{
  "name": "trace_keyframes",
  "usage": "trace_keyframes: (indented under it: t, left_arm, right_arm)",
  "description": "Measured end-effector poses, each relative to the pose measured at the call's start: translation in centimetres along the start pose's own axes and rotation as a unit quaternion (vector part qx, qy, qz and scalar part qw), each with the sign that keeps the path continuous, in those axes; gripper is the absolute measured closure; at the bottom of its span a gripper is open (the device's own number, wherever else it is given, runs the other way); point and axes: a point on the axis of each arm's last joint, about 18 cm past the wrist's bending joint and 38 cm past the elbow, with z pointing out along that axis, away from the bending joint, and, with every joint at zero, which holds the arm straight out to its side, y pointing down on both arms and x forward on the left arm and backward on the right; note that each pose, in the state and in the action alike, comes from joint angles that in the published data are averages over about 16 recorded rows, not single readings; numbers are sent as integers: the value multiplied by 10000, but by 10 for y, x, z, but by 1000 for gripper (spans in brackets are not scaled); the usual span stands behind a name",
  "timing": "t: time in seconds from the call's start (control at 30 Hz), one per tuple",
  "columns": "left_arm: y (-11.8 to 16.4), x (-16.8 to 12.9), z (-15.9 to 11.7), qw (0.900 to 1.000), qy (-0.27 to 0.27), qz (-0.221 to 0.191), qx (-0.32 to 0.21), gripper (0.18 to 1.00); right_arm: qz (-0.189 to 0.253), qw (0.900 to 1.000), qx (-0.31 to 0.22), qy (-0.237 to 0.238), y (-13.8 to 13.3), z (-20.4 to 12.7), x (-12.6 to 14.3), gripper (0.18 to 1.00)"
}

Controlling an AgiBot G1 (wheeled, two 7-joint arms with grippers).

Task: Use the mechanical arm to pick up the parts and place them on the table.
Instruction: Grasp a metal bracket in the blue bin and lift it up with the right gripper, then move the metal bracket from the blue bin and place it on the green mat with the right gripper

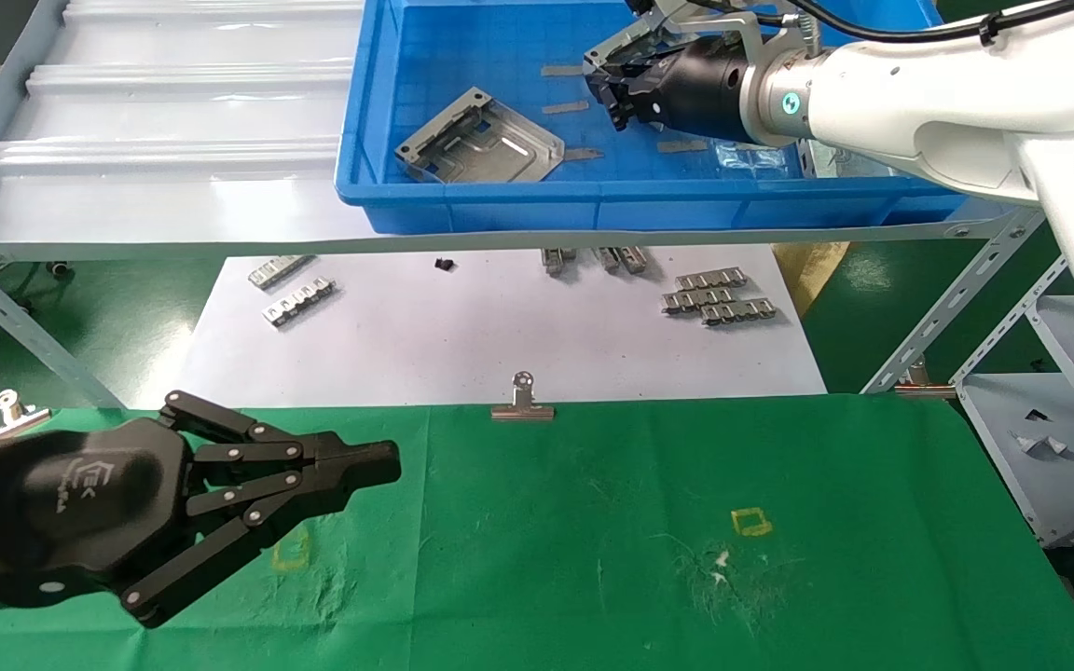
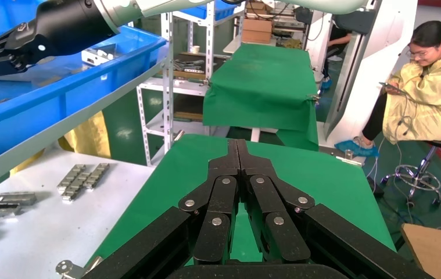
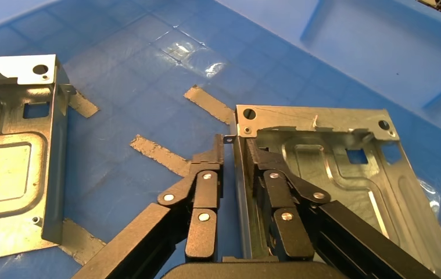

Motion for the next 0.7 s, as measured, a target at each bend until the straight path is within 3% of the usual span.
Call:
trace_keyframes:
  t: [0.43, 0.7]
  left_arm:
    - [0, 0, 0, 10000, 0, 0, 0, 994]
    - [0, 0, 0, 10000, 0, 0, 0, 994]
  right_arm:
    - [-267, 9966, 542, -555, -37, -19, -5, 971]
    - [-904, 9807, 1038, -1388, -62, -63, -6, 986]
